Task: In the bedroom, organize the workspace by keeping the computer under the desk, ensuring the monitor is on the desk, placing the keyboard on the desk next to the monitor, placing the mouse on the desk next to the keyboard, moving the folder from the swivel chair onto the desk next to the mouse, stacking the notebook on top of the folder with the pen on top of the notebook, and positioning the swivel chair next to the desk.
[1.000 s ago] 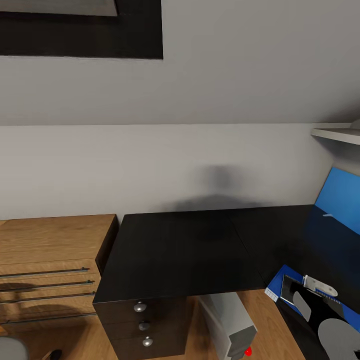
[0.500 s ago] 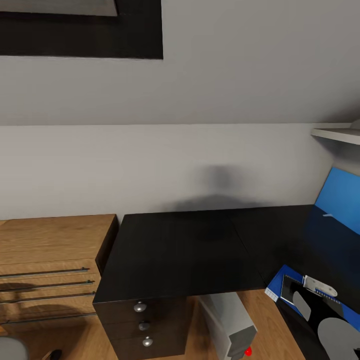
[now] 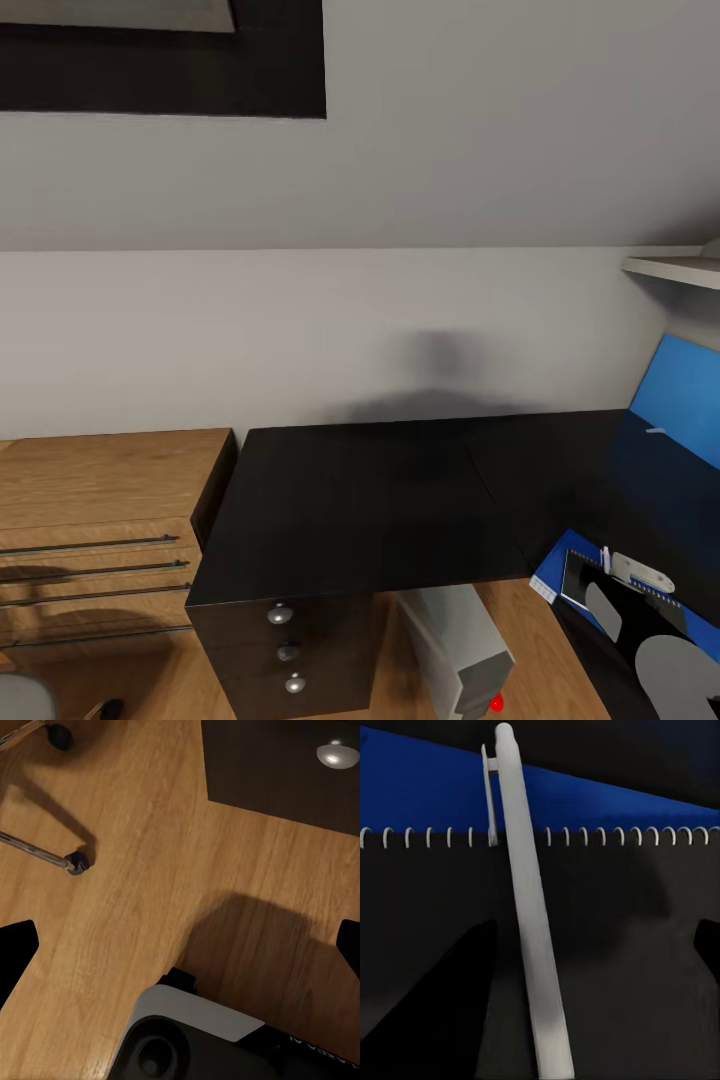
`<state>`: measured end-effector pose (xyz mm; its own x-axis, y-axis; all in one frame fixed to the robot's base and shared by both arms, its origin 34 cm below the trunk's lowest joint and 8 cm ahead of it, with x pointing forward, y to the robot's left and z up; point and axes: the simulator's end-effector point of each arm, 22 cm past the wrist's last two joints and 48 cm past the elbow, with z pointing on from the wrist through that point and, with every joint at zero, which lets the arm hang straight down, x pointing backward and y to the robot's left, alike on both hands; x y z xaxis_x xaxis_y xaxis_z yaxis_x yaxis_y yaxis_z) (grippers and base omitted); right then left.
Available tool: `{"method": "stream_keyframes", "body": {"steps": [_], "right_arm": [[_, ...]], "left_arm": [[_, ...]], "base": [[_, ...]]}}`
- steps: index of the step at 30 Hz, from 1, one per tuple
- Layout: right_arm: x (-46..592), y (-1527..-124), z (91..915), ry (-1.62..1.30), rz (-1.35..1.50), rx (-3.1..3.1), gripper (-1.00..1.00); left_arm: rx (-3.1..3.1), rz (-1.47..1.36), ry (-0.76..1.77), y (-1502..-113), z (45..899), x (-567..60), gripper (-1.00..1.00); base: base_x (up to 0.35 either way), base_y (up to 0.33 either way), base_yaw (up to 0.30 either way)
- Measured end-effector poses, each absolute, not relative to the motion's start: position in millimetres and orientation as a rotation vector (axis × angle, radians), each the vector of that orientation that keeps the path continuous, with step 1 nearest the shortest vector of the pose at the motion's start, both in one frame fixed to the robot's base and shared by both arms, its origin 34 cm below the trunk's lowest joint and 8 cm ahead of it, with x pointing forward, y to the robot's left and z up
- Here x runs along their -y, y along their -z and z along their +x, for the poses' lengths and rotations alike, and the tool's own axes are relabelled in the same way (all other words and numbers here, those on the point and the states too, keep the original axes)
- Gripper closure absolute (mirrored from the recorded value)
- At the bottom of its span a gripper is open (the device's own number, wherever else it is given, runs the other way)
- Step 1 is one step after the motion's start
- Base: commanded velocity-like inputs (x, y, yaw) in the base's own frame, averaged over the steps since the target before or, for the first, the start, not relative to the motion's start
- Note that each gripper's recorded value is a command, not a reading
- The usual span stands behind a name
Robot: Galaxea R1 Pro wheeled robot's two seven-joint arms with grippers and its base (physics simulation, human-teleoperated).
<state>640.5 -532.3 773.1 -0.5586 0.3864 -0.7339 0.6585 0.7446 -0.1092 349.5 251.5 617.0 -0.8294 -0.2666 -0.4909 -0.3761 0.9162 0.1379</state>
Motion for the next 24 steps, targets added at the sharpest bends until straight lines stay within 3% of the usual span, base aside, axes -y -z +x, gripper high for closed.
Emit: {"method": "stream_keyframes", "body": {"steps": [24], "right_arm": [[533.2,-781.9,641.9,0.487,0.783,-2.207,-1.0]], "left_arm": [[-2.603,-0.462,-0.315,-622.9,348.3,-251.1,-1.0]], "base": [[0.0,0.0,0.0]]}}
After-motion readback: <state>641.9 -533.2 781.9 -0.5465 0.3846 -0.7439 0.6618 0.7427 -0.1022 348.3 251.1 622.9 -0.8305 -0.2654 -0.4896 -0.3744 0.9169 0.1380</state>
